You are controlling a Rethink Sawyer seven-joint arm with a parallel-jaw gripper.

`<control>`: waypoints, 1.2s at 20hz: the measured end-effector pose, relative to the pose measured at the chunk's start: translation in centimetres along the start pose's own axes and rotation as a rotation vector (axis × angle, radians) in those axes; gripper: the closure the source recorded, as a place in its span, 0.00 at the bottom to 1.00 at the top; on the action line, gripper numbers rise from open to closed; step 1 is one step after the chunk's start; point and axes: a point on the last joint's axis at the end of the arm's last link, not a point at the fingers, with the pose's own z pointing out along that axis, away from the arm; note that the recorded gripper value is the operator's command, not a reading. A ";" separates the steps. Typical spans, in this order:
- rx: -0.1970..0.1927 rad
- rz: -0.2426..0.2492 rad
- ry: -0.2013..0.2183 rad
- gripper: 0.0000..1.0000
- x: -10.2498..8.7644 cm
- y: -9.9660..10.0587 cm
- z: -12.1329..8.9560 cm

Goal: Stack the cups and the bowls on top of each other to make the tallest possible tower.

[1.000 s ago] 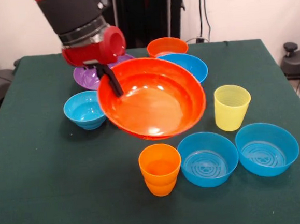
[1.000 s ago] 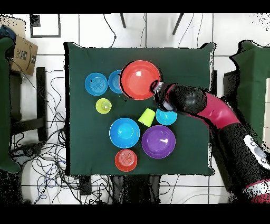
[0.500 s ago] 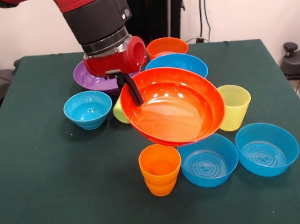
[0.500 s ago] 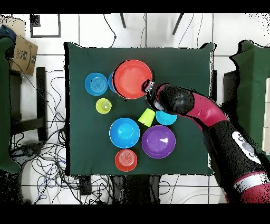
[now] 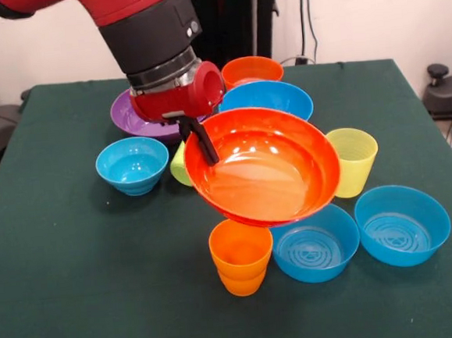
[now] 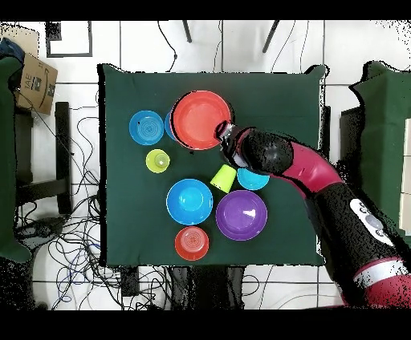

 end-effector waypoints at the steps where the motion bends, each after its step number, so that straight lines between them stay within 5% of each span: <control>1: -0.007 0.009 -0.001 1.00 -0.1 -0.2 0.7; 13: -0.047 0.076 -0.032 1.00 -0.7 -2.1 5.5; 24: -0.047 0.076 -0.045 1.00 -1.3 -2.2 5.4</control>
